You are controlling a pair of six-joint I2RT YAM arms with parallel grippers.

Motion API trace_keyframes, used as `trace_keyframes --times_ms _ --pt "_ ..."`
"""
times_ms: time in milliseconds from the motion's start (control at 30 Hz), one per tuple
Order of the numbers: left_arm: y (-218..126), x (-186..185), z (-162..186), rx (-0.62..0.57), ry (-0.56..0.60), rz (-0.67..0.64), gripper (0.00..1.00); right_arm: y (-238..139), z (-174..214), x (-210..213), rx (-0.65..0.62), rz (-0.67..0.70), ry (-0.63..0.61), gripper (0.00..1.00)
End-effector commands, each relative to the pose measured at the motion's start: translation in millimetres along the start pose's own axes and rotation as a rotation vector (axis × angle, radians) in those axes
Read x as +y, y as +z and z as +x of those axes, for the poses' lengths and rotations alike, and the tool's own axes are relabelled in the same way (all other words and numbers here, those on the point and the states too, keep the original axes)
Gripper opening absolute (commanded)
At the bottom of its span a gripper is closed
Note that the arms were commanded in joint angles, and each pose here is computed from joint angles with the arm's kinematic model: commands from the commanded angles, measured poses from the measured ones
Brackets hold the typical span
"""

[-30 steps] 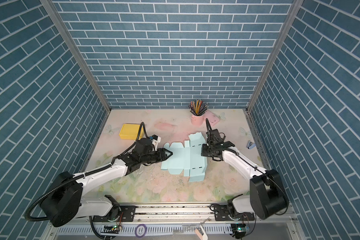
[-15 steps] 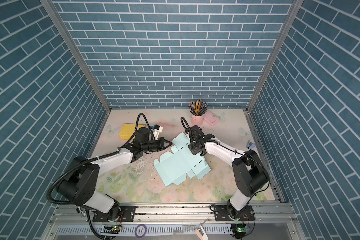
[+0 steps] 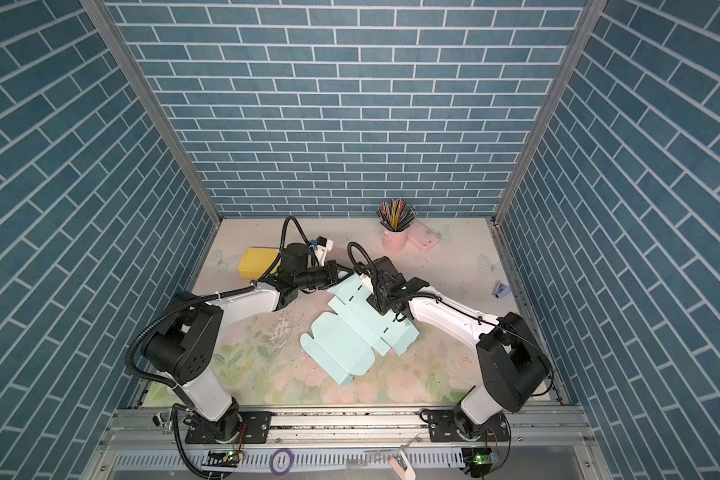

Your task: Fold the paper box

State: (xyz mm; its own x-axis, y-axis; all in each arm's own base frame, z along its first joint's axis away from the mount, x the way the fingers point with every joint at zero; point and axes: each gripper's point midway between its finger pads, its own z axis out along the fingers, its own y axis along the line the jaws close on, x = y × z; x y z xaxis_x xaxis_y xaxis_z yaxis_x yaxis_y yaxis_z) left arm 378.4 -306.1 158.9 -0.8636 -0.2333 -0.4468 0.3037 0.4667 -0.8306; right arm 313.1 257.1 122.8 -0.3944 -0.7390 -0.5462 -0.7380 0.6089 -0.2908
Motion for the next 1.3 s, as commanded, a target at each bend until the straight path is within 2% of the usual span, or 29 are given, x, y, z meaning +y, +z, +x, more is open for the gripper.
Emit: trace_keyframes --times_ms 0,300,667,833,967,1067,1167,1267 --pt "-5 5 -2 -0.037 -0.021 0.014 0.01 -9 -4 -3 -0.016 0.031 -0.071 0.0" --pt "-28 -4 -14 -0.047 0.042 -0.034 0.01 -10 1 -1 0.001 0.045 -0.111 0.0" --pt "4 -8 17 0.038 0.049 -0.034 0.01 -15 -13 7 -0.056 0.052 -0.129 0.0" --pt "0 -11 40 0.076 0.078 -0.074 0.01 -21 -19 -7 -0.071 0.149 -0.164 0.0" --pt "1 -19 55 0.091 0.058 -0.043 0.01 -33 -32 -13 -0.113 0.293 -0.268 0.0" --pt "-22 -13 45 0.025 0.046 -0.034 0.01 -41 -35 -9 -0.115 0.383 -0.379 0.0" --pt "-51 8 39 0.002 0.02 -0.045 0.02 -45 -37 -3 -0.119 0.436 -0.462 0.0" --pt "-75 38 53 -0.003 -0.026 -0.102 0.02 -43 -40 -3 -0.113 0.491 -0.504 0.0"
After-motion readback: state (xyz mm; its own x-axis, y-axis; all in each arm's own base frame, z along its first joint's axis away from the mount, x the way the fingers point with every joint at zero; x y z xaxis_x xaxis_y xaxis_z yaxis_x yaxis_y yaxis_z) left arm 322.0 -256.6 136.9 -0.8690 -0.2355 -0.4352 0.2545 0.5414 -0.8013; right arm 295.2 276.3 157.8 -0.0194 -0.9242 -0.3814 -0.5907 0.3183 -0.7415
